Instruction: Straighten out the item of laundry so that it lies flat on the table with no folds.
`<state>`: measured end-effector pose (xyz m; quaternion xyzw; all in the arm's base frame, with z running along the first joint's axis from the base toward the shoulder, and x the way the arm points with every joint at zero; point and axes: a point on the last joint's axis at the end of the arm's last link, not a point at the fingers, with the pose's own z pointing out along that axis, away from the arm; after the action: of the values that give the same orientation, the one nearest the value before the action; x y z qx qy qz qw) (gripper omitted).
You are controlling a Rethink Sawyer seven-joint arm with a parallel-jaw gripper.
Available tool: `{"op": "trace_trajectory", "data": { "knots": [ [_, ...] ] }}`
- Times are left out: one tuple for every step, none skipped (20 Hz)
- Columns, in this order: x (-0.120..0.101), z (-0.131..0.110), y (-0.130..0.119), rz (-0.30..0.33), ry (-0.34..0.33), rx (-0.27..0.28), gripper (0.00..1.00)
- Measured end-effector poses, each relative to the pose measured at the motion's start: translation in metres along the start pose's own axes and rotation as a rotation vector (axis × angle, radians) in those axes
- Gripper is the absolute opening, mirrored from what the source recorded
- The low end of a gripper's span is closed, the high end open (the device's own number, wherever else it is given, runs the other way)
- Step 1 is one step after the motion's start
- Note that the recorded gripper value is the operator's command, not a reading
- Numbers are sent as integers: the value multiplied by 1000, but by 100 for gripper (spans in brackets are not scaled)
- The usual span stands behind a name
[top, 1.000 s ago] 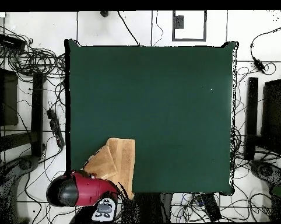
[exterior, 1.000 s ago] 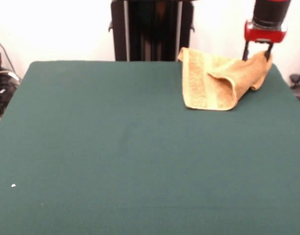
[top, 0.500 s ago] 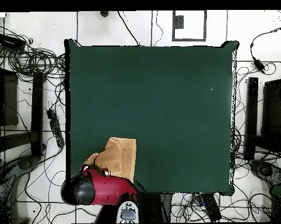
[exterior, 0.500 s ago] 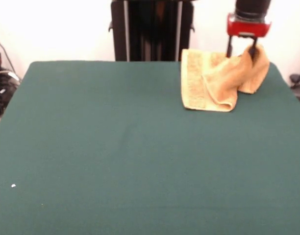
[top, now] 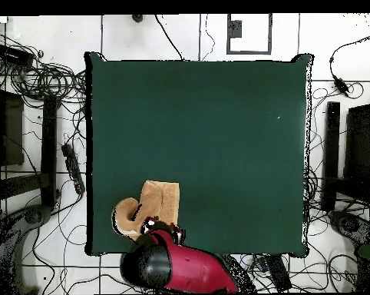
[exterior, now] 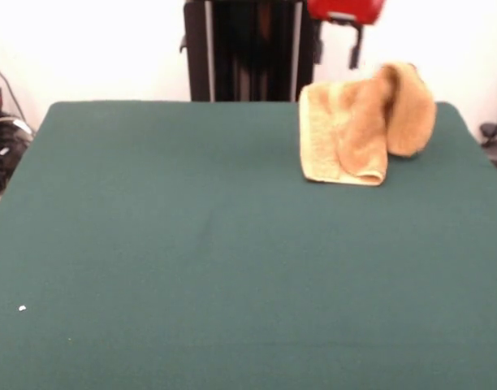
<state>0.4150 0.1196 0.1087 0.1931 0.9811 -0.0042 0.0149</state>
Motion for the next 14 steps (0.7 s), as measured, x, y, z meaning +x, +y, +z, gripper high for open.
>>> {"op": "trace_trajectory", "data": {
  "knots": [
    [0,-1,-9,22,6,3,100],
    [1,-3,-18,45,11,5,100],
    [1,-3,-22,53,14,6,100],
    [4,-2,-30,71,20,9,100],
    [6,-1,-37,89,26,12,100],
    [10,0,-43,102,29,15,100],
    [14,2,-48,112,32,18,100],
    [19,3,-51,119,34,21,100],
    [26,5,-53,119,35,23,100],
    [30,5,-53,117,34,24,100],
    [36,5,-53,112,34,25,100],
    [43,5,-51,104,35,27,100],
    [49,5,-50,97,39,28,100],
    [52,5,-50,95,41,29,100]
  ]
}}
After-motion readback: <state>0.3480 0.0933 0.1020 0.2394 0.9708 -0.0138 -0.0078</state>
